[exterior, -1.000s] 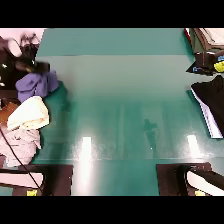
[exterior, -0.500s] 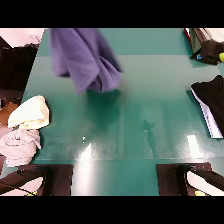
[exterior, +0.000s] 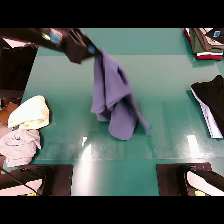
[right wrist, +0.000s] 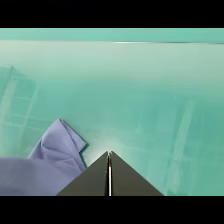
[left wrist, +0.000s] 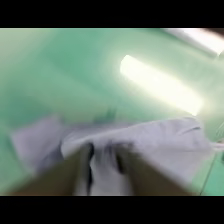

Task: Fold the shirts.

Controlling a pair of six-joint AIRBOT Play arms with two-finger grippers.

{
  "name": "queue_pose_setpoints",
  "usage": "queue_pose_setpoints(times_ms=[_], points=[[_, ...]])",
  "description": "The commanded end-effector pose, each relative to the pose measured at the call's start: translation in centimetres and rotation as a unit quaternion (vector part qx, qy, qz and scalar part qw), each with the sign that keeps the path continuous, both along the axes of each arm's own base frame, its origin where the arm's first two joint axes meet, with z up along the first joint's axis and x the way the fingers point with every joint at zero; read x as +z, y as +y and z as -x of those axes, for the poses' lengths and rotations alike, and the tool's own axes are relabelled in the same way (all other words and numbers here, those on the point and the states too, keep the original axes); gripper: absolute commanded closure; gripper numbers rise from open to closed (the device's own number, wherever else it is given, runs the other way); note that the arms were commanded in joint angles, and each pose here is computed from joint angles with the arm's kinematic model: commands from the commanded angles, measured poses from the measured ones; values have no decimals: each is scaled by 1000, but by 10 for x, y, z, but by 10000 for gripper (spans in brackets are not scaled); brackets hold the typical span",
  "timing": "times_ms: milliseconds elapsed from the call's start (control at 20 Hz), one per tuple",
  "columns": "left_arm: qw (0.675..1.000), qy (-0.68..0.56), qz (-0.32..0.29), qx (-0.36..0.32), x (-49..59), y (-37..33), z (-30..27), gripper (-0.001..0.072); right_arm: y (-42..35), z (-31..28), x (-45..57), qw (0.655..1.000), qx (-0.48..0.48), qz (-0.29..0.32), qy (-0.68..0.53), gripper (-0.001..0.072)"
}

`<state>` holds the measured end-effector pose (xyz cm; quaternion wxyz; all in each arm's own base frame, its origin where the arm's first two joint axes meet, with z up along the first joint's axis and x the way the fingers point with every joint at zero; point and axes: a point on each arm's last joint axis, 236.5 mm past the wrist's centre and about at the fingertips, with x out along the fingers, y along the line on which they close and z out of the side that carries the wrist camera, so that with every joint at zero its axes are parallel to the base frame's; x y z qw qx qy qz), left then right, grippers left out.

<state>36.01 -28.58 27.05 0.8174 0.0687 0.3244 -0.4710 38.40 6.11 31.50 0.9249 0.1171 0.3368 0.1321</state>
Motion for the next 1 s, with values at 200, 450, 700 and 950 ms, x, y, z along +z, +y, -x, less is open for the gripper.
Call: queue_pose_setpoints(times_ms=[200,450,700,950], points=[[971,179,-117,108,-123,81,-19,206,0,3,-11,1000,5,3,23,696],[938,289,-155,117,-230,96,12,206,0,1,-45,998,6,0,66,696],[932,322,-123,108,-287,83,32,204,0,1,-70,995,5,-4,96,696],[938,306,-95,134,-305,72,23,206,1,1,-77,994,5,-5,105,696]])
